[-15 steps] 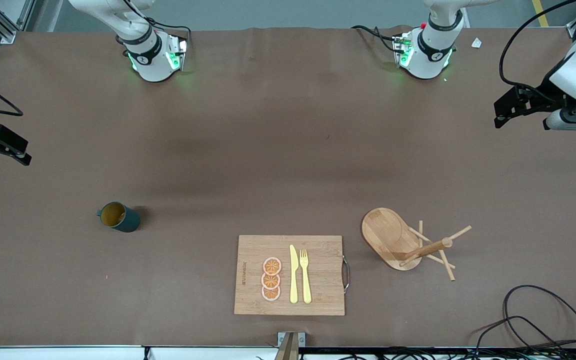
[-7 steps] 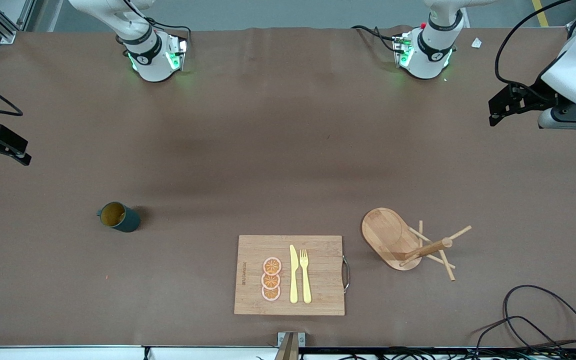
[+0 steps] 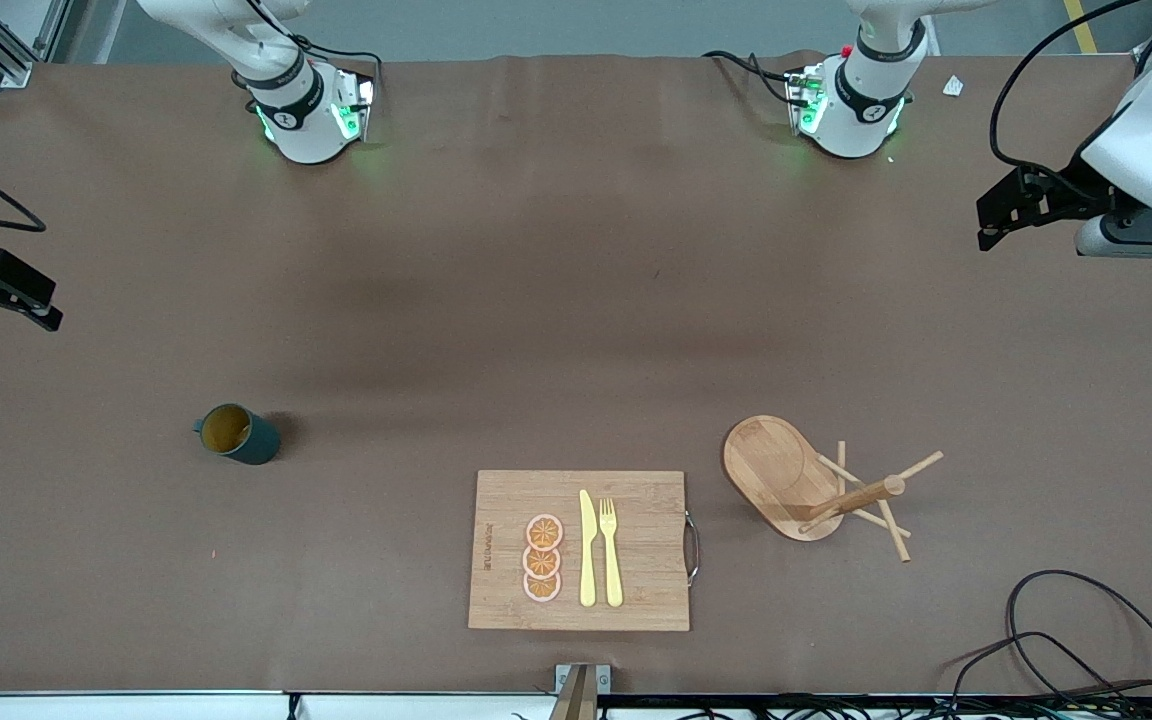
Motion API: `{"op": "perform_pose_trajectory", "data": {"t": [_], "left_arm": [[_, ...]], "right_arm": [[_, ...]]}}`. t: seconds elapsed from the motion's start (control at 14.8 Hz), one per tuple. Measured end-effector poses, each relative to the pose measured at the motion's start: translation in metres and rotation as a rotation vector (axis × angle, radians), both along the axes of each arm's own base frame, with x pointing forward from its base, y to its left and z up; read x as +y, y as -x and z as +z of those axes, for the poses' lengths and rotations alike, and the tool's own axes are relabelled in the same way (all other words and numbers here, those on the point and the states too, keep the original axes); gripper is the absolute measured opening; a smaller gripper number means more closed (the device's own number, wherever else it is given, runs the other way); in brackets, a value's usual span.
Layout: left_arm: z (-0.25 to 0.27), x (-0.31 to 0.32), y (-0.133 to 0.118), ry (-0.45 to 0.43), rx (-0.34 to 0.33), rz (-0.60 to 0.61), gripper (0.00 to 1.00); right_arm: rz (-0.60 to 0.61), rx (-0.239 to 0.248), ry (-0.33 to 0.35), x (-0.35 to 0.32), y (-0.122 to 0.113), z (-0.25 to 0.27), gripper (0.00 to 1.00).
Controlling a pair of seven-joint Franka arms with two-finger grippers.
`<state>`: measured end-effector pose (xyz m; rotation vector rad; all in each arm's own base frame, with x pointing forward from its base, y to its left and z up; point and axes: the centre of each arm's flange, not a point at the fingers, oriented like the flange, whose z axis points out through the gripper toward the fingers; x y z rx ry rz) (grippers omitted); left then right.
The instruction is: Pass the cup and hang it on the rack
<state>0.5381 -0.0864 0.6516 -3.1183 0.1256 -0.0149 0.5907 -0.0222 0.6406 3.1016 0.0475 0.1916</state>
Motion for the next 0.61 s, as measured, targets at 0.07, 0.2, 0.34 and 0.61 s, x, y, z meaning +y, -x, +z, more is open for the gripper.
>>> {"op": "perform_pose_trajectory", "data": {"t": [0.07,0.2,0.34,0.61], "left_arm": [[0.0,0.0002,0.0,0.0,0.0,0.0,1.0],[0.0,0.0006,-0.0001,0.0,0.0,0.001,1.0],[-0.0004,0.0014,-0.0004,0.0,0.001,0.003,1.0],[-0.0007,0.0025,-0.0009,0.0,0.001,0.005,1.0]], "right_arm": [[0.0,0.0,0.0,0.0,0.0,0.0,1.0],[0.0,0.0,0.0,0.0,0.0,0.0,1.0],[0.0,0.0,0.0,0.0,0.0,0.0,1.0],[0.0,0.0,0.0,0.0,0.0,0.0,1.0]]}}
